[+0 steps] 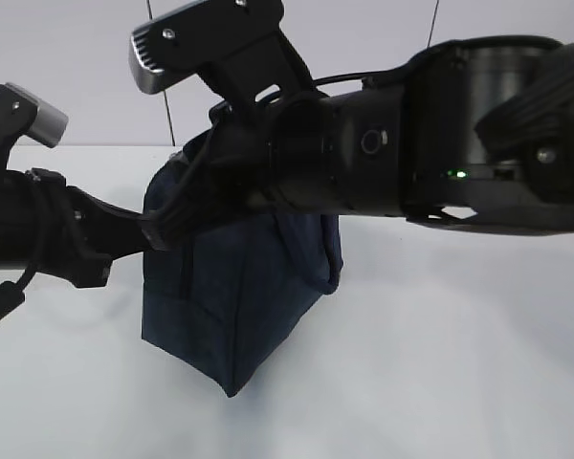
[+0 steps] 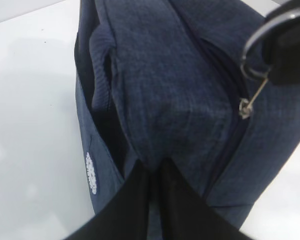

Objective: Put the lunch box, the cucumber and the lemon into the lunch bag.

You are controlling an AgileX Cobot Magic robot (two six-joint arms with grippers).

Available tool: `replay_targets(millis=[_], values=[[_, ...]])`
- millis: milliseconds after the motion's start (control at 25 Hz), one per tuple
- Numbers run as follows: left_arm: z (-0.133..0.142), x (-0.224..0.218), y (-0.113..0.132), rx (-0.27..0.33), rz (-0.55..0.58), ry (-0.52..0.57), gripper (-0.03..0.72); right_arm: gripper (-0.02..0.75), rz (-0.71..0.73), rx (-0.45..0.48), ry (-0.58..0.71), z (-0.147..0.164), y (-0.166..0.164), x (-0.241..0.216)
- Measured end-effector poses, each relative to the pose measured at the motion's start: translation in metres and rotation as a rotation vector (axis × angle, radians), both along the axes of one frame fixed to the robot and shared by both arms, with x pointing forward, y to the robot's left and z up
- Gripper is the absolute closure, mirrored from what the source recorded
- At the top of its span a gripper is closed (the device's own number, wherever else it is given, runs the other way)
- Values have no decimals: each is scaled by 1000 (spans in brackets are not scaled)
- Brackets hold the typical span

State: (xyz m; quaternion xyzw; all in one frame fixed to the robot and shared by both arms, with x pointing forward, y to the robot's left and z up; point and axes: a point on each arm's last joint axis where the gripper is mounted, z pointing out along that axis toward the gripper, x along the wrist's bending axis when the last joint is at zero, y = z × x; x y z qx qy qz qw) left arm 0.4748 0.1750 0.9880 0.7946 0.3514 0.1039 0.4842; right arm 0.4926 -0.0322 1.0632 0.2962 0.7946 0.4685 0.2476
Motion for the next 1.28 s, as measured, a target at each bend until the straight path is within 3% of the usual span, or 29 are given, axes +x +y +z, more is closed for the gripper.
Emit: replay_targets(millis=[1280], values=[[3,-4,-4,-41,-57,3,679,717,-128,109,38,-7,-40,50]])
